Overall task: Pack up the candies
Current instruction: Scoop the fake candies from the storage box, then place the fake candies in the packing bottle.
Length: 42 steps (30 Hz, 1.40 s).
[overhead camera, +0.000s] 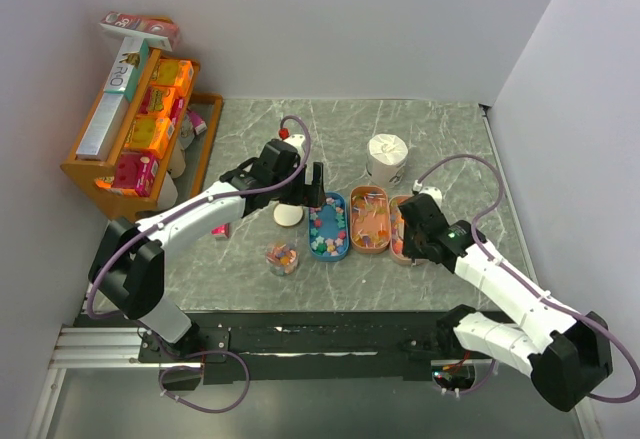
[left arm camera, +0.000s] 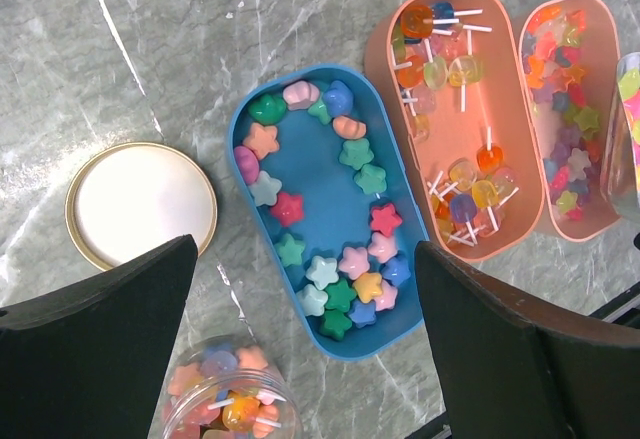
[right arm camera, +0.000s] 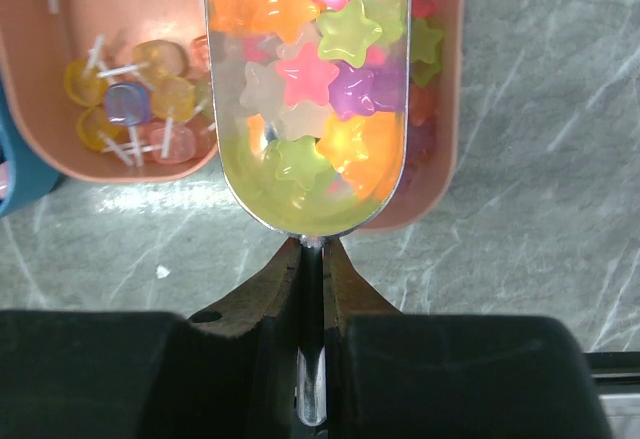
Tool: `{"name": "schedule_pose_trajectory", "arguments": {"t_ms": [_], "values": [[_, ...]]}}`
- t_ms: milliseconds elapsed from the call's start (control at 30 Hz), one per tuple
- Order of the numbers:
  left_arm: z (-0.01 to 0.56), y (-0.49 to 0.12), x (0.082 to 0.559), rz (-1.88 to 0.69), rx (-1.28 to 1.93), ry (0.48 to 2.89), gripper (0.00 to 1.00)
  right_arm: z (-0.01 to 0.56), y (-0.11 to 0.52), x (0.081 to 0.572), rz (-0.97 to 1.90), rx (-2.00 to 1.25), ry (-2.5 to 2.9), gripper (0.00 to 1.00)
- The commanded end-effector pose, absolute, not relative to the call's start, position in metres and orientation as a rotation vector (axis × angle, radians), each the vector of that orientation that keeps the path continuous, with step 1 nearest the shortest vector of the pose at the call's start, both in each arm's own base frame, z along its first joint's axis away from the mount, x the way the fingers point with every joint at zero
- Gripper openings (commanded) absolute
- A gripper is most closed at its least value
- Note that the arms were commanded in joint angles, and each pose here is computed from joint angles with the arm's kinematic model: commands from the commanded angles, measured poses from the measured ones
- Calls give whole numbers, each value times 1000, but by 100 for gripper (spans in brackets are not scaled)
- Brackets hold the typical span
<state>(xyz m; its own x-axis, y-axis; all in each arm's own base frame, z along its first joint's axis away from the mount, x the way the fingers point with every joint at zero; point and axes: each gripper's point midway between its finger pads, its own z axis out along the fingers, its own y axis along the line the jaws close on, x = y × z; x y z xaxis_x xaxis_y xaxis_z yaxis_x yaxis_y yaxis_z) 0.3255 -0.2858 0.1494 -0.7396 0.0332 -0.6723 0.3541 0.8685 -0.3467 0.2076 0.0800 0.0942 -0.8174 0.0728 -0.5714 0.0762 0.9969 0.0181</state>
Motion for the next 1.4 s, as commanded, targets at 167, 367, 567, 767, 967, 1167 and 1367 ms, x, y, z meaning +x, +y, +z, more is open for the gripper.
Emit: {"name": "schedule_pose_trajectory", "arguments": {"t_ms": [167, 367, 567, 767, 967, 1167, 1367], "values": [[160, -283, 333, -592, 225, 2327, 96, 130, 101, 215, 67, 55, 2450, 0], [154, -262, 346, -512, 106, 2347, 97, 142, 122, 204, 102, -49, 2462, 0], [152, -216, 358, -488, -86, 2383, 96, 157, 145, 193, 174, -121, 2463, 0], [157, -170, 359, -480, -251, 2350, 97, 171, 177, 176, 217, -206, 2496, 0], [143, -160, 340, -515, -326, 2367, 96, 184, 227, 154, 300, -359, 2537, 0], [135, -155, 328, -508, -312, 2381, 96, 187, 277, 123, 433, -512, 2586, 0], [146, -158, 329, -544, -307, 2356, 96, 187, 308, 115, 424, -583, 2575, 0]]}}
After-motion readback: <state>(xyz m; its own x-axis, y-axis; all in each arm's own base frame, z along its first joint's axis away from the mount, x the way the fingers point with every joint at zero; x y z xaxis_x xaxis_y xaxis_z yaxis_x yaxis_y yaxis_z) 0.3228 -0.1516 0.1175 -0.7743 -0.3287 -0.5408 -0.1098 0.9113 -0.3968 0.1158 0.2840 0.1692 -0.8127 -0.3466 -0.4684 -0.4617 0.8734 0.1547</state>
